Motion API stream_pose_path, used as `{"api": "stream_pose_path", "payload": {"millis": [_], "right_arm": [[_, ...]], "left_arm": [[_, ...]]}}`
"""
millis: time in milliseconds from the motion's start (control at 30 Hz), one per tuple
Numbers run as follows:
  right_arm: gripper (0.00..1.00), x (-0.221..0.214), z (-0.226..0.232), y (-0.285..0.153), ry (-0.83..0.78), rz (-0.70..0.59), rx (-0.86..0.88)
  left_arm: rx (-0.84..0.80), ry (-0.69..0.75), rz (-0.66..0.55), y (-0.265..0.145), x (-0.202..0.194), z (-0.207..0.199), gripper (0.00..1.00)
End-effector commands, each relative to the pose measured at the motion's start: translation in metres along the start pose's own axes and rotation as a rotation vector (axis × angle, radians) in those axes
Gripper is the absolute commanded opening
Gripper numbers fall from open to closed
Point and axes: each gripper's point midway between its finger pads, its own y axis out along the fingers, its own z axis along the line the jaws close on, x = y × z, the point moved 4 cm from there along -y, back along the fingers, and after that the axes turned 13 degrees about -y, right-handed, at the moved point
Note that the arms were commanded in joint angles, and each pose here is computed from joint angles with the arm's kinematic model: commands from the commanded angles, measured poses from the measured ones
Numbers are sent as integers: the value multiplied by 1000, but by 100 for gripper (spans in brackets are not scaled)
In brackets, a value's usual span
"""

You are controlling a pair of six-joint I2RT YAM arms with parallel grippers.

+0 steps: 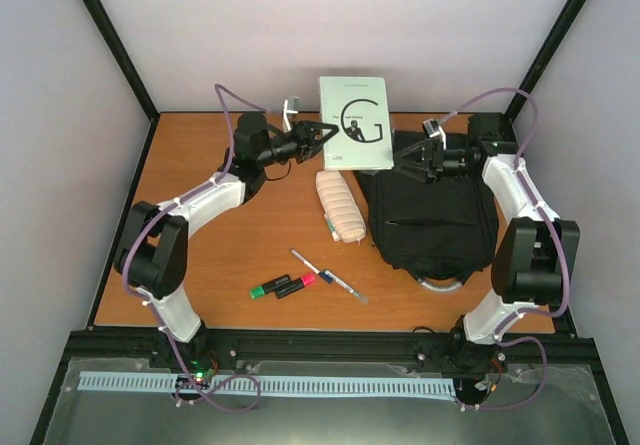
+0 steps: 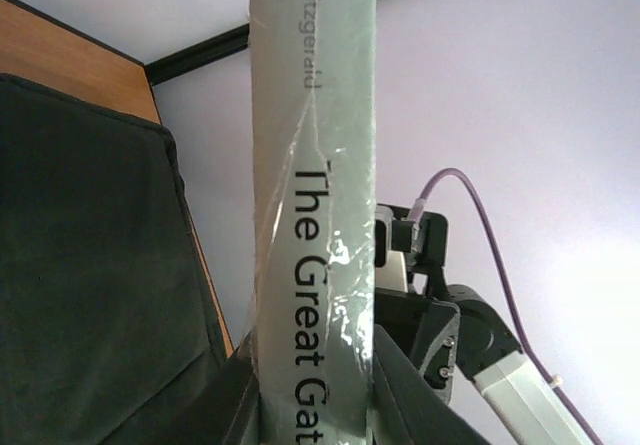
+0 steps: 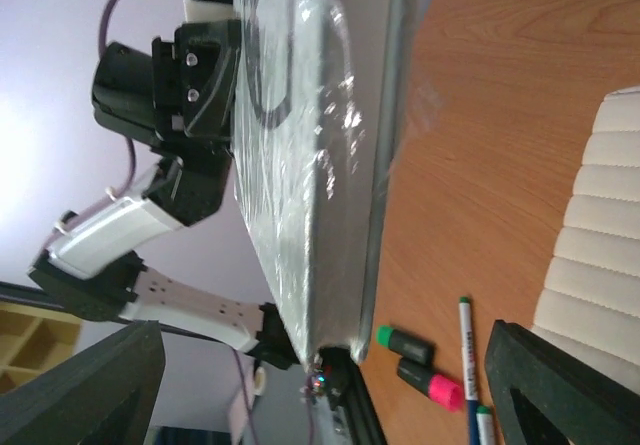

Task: Pack the student bag
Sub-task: Pick up the book from the center of the board.

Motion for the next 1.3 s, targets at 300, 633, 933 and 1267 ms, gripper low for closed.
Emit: {"api": "stream_pose_path", "payload": {"millis": [300,633,933,1267], "right_arm": [[71,23,4,13,132,8,201],[57,17,13,11,176,14,195],[44,24,22,9,173,12,237],[21,18,17,10,182,11,227]], "left_arm": [[-302,68,43,27,-13,-76,1],[-277,28,16,27,-12,-55,1],[-240,14,20,32,-12,-40,1],[-192,-14,46,38,-16,-25,1]]}}
